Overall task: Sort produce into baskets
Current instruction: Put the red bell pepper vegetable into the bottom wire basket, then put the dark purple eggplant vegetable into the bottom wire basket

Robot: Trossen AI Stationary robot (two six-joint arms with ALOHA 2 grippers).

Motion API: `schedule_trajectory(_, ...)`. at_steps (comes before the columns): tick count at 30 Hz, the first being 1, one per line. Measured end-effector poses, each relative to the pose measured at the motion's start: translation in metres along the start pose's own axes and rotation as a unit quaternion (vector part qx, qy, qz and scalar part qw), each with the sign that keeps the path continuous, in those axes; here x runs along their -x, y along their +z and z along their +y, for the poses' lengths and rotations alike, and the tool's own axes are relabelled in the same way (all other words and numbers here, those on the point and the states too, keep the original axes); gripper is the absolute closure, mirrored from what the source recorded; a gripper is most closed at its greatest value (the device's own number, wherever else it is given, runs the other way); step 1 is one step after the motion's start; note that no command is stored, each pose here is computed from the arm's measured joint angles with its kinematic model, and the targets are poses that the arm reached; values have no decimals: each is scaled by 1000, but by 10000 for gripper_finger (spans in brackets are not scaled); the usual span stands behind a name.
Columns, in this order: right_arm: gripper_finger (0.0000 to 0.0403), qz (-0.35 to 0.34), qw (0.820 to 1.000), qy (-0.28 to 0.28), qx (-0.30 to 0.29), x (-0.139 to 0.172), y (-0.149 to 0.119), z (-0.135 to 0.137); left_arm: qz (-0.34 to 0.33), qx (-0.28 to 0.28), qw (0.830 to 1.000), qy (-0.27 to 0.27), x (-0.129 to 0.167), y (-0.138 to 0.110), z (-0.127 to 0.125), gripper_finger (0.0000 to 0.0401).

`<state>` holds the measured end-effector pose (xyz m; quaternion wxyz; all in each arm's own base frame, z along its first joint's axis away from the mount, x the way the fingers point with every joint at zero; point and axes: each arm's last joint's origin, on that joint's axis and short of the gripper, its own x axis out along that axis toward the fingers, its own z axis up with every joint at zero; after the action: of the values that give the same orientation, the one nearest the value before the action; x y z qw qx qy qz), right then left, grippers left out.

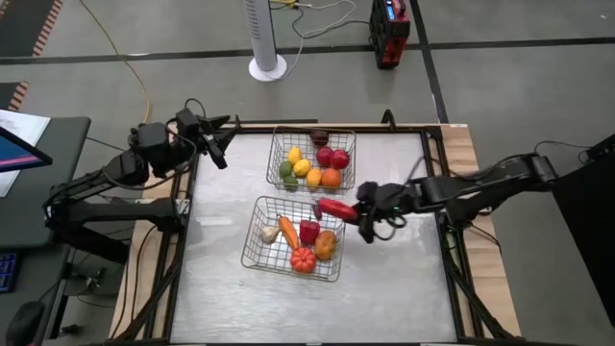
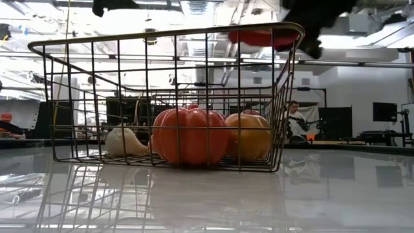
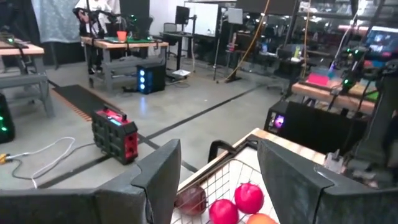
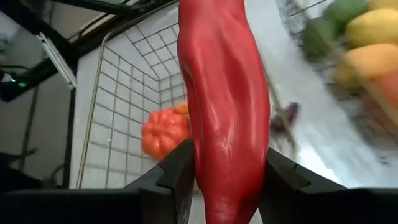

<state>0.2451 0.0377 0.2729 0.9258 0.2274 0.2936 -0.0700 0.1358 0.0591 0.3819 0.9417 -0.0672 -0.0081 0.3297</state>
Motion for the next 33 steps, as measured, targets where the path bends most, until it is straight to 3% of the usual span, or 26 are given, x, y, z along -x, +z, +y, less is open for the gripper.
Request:
schedule_trajectory(4, 219, 20, 998, 51, -18, -33, 4, -3, -11, 9, 1000, -19, 8, 3, 1, 200)
schedule_trajectory(7, 181, 62, 993, 87, -41, -50, 5, -8, -23, 13, 999, -24, 16, 7, 3, 200)
schedule_trajectory(10, 139, 94, 990, 86, -55, -58, 11, -11, -31, 10, 999, -24, 23, 9, 5, 200)
schedule_trajectory(14, 112, 116, 992, 37, -21, -53, 27, -6, -40, 11, 999, -21, 31, 11, 8, 200)
schedule_trajectory(20, 116, 106, 985, -133, 18, -40, 36, -14, -36, 9, 999, -20, 33, 10, 9, 200)
schedule_trajectory(22, 117, 97, 981, -167, 24, -40, 38, -20, -35, 9, 999, -20, 33, 10, 9, 200)
schedule_trajectory(28, 117, 125, 971, -196, 53, -59, 37, -37, -35, 9, 999, -20, 33, 10, 9, 200)
schedule_trajectory(33, 117, 148, 967, -186, 92, -72, 31, -37, -35, 9, 999, -20, 33, 10, 9, 200)
